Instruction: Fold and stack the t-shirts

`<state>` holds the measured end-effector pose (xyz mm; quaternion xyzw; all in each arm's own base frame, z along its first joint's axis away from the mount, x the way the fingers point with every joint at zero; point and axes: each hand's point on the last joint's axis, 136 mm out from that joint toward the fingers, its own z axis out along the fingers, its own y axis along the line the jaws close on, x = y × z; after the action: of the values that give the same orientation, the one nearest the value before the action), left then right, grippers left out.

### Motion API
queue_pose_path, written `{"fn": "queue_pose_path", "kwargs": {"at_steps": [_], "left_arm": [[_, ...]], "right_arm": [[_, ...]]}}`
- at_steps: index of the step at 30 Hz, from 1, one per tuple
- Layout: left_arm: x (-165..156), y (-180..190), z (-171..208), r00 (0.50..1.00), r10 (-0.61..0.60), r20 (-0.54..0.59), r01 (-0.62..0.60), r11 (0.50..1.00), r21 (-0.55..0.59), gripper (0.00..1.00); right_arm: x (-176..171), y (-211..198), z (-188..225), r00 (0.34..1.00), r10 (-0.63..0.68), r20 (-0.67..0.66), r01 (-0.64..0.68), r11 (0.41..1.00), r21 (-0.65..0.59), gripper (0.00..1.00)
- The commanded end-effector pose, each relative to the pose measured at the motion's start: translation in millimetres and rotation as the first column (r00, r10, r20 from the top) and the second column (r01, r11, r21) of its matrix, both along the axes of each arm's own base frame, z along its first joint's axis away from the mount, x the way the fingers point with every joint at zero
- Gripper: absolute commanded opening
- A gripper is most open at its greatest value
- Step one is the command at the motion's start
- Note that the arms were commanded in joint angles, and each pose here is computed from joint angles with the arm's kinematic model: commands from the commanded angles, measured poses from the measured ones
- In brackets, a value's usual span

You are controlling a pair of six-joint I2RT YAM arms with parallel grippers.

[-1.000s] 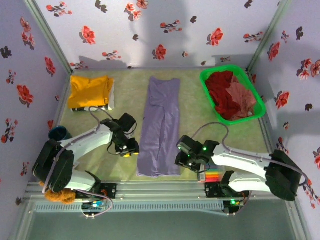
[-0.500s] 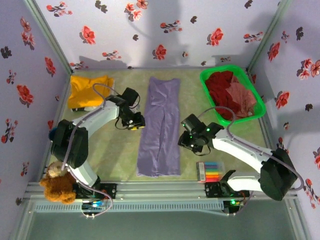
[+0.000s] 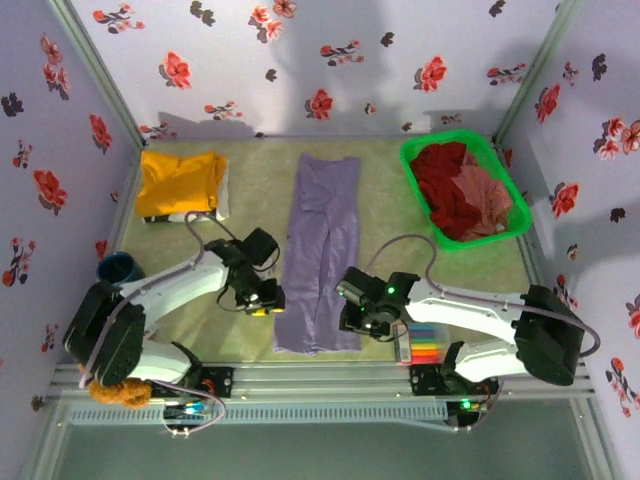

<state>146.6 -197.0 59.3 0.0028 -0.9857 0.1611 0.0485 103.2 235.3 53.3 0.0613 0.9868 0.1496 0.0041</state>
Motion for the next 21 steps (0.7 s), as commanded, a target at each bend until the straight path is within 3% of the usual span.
{"fn": "queue_pose_path", "kwargs": {"at_steps": [1,12,15,19,21], "left_arm": [[-18,3,-1,0.998,0.054,-0.02,-0.054,0.999,0.003,0.39],[-56,-6,-35,0.996,0.032,-0.08,-0.027,0.998,0.055,0.39],[-57,-4,-42,0.997,0.031,-0.076,-0.025,0.997,0.074,0.25],[-55,-15,-44,0.997,0.034,-0.073,-0.032,0.999,0.027,0.15],[-54,-18,-43,0.996,0.029,-0.079,-0.028,0.999,0.017,0.1]], "right_arm": [[-7,-10,-10,0.999,-0.033,-0.013,0.033,0.999,-0.032,0.44],[-20,-3,-30,0.998,-0.006,-0.066,0.003,0.999,-0.037,0.42],[-22,-2,-34,0.997,0.001,-0.079,-0.005,0.999,-0.045,0.41],[-22,-2,-34,0.997,0.007,-0.081,-0.011,0.998,-0.055,0.34],[-20,-4,-31,0.998,0.003,-0.066,-0.007,0.998,-0.059,0.19]]}}
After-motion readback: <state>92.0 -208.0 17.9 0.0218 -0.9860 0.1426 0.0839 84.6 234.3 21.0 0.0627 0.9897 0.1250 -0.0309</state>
